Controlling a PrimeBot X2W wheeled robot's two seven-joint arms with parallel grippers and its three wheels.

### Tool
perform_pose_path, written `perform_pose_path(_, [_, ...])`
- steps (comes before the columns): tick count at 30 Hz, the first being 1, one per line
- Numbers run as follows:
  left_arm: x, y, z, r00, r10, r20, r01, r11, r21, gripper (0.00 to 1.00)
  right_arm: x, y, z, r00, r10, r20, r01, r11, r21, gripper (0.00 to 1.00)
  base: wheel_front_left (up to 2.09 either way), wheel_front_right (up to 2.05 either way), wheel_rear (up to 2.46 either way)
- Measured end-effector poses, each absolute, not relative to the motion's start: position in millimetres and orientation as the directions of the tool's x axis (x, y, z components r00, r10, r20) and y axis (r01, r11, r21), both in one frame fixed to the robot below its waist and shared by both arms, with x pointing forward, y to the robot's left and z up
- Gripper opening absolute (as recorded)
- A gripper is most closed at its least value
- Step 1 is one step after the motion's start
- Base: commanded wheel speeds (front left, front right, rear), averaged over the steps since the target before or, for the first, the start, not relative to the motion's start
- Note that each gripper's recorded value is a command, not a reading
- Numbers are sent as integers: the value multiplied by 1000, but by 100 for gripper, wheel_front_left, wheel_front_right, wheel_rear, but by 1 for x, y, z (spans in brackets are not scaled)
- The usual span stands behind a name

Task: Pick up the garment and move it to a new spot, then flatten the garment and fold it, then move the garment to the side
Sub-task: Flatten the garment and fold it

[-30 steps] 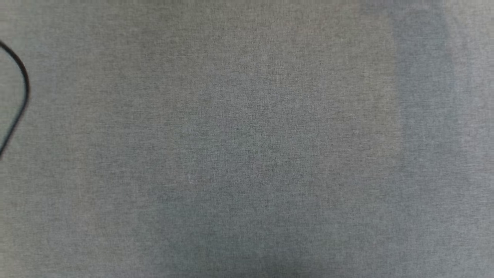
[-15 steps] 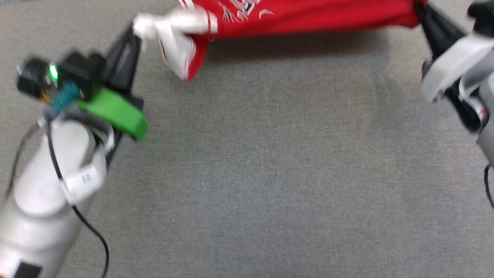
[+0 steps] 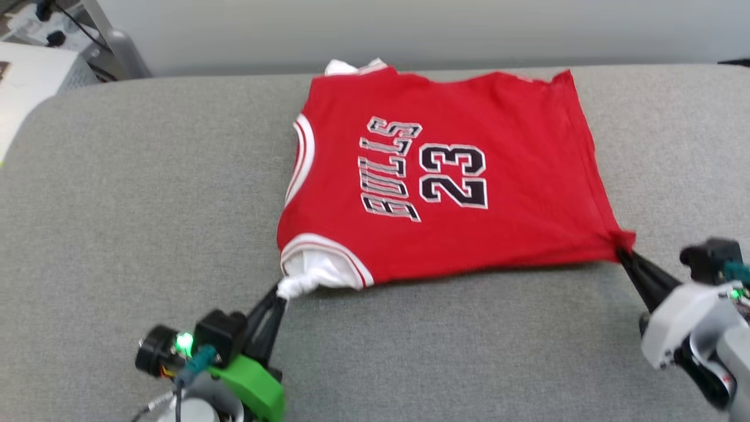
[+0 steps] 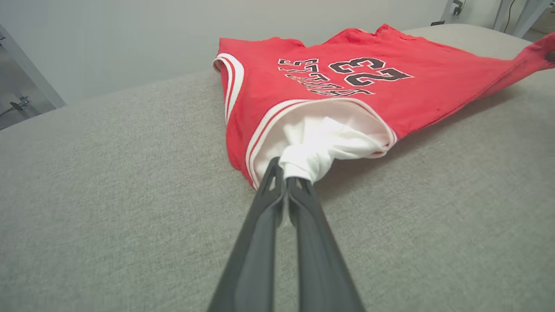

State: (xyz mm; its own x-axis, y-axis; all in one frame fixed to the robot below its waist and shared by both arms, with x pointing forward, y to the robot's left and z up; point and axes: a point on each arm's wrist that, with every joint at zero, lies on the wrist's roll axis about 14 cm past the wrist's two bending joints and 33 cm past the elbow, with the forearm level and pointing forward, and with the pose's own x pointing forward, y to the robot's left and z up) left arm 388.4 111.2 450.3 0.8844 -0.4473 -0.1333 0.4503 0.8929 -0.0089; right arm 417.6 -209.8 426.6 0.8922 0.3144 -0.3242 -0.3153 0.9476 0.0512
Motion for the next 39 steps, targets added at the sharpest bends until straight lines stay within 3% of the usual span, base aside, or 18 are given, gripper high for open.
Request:
perform_pose_path(8, [332,102,423,871,-442,-212,434,897,-87,0,348,-231,394,877,251,-409,-236,968,89,0,0,0,0])
perform_pose_path(19, [270,107,390,852,-409,-326,375,912,-166,0,286,-240,373,848,209,-487,-179,978,107,0,0,0,0])
perform_pose_path(28, [282,111,401,872,-398,-285,377,917,-129,0,301,-234,393,879,200,-432,-163,979,120,0,0,0,0])
perform_pose_path(39, [366,110,464,869,-485,-98,493,867,72,0,330,-237,420,901,181,-394,-139,981,134,0,0,0,0])
